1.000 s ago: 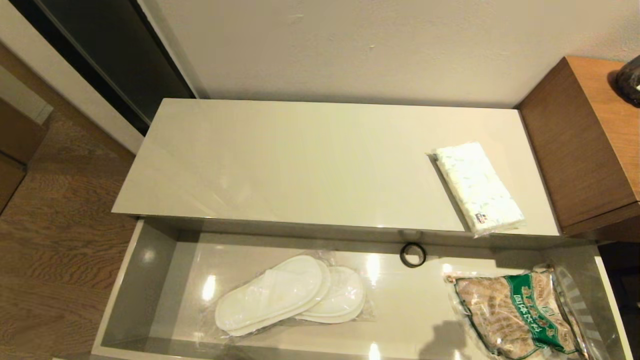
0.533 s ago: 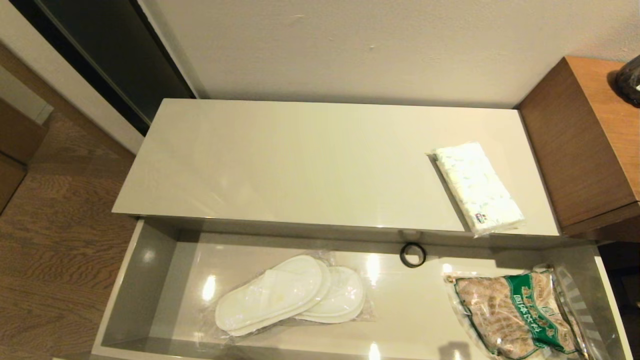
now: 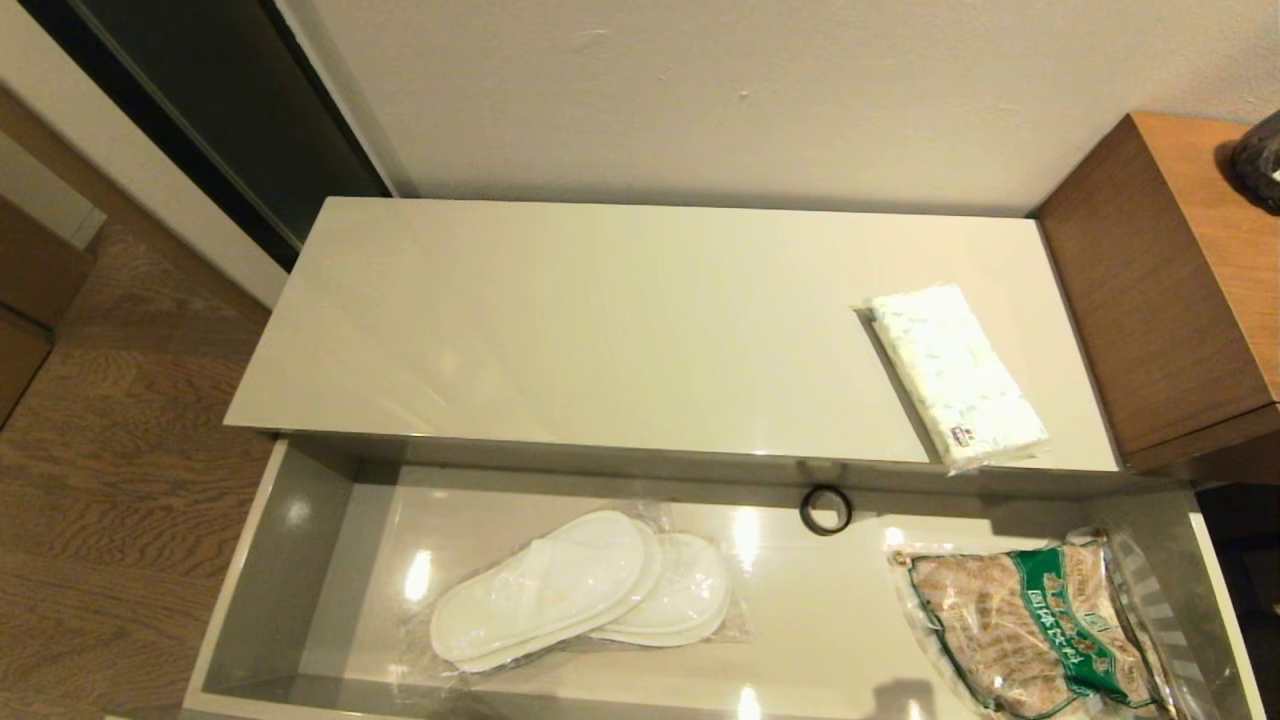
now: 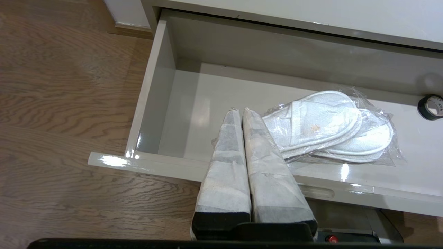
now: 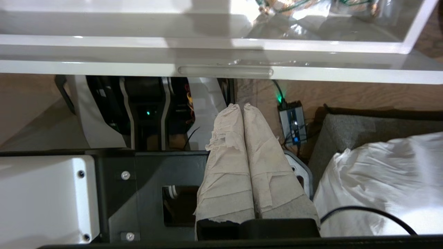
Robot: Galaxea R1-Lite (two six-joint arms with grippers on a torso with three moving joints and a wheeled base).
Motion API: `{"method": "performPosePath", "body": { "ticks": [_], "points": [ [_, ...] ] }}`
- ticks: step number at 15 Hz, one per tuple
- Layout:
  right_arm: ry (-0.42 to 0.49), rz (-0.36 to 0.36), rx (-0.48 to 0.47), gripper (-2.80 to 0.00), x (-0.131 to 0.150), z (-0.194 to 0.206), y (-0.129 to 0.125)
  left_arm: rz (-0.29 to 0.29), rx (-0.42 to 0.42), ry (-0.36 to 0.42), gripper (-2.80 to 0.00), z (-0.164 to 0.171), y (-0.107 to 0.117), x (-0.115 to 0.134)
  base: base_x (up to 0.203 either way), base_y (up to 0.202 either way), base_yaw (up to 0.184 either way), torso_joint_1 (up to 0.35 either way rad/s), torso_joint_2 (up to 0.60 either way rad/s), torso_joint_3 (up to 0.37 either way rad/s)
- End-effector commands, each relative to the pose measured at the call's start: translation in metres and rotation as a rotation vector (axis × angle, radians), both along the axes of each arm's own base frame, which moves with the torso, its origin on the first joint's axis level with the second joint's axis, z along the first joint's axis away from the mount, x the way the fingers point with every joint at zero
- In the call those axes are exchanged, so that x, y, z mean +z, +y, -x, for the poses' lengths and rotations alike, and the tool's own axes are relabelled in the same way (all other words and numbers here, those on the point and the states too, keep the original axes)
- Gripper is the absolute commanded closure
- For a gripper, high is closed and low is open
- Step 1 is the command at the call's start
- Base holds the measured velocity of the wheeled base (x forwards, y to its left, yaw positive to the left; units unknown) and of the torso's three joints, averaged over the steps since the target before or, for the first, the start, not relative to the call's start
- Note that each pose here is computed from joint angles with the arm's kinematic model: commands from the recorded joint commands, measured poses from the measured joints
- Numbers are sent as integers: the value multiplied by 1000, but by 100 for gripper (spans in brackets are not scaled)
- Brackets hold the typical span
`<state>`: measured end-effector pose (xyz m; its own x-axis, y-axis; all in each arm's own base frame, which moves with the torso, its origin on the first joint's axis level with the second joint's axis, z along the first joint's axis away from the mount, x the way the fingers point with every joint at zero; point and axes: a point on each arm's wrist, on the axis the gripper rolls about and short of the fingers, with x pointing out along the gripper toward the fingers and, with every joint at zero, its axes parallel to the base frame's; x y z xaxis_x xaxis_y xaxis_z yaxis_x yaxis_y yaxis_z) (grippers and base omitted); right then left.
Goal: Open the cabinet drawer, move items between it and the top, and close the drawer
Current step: Close the drawer
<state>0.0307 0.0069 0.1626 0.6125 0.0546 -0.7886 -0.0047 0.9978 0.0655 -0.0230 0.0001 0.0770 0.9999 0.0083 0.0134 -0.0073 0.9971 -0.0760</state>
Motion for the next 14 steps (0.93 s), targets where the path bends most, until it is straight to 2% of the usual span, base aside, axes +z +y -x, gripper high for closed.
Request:
{"method": "performPosePath", "body": {
  "ticks": [1,7,9,12,14],
  "points": [
    [60,19,-1,0,-10,-10,3,1,1,1,0,0,0,0,0,0,0,0,0,0],
    [120,18,14,0,-30,-15,6,1,1,1,0,0,0,0,0,0,0,0,0,0],
    [182,27,12,0,-45,-9,4,1,1,1,0,0,0,0,0,0,0,0,0,0],
    [240,25,-21,0,-75,-5,2,1,-1,1,0,0,0,0,0,0,0,0,0,0],
    [260,11,-61,0,-80,-11,4,1,0,1,0,0,0,0,0,0,0,0,0,0]
  ]
}}
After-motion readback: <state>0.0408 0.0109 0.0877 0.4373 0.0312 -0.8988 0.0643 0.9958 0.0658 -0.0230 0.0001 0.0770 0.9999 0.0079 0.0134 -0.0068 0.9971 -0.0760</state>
